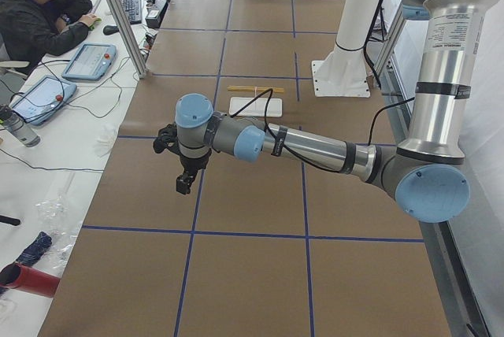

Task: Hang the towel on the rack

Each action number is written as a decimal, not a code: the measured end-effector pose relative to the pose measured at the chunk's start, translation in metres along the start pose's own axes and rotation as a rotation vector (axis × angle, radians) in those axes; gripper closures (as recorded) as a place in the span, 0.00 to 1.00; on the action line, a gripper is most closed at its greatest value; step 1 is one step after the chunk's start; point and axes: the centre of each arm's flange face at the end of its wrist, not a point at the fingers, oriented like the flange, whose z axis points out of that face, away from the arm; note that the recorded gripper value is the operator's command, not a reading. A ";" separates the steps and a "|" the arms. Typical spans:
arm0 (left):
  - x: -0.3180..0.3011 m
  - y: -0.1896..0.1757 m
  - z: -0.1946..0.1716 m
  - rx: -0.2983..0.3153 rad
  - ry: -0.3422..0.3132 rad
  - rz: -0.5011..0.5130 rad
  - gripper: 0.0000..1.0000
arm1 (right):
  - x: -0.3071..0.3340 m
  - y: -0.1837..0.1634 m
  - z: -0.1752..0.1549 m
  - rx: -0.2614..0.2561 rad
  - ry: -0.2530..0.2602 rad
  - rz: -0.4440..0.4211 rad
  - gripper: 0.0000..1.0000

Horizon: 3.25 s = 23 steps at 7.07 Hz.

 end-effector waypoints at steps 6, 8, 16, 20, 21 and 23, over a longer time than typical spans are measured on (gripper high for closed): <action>0.001 -0.002 -0.001 0.016 0.001 0.004 0.00 | -0.001 0.016 0.041 -0.133 0.105 -0.162 1.00; 0.003 -0.003 -0.004 0.022 0.001 0.009 0.00 | -0.006 -0.010 0.027 -0.099 0.108 -0.195 1.00; 0.095 -0.071 -0.008 0.183 0.074 0.018 0.00 | -0.233 -0.299 -0.158 0.152 -0.152 0.099 1.00; 0.275 -0.148 -0.001 0.136 0.289 -0.379 0.00 | -0.414 -0.336 -0.204 0.240 -0.260 0.043 1.00; 0.326 -0.155 0.002 0.102 0.363 -0.509 0.00 | -0.455 -0.337 -0.209 0.260 -0.278 0.045 1.00; 0.426 -0.158 0.017 0.056 0.489 -0.737 0.00 | -0.525 -0.339 -0.224 0.333 -0.348 0.106 1.00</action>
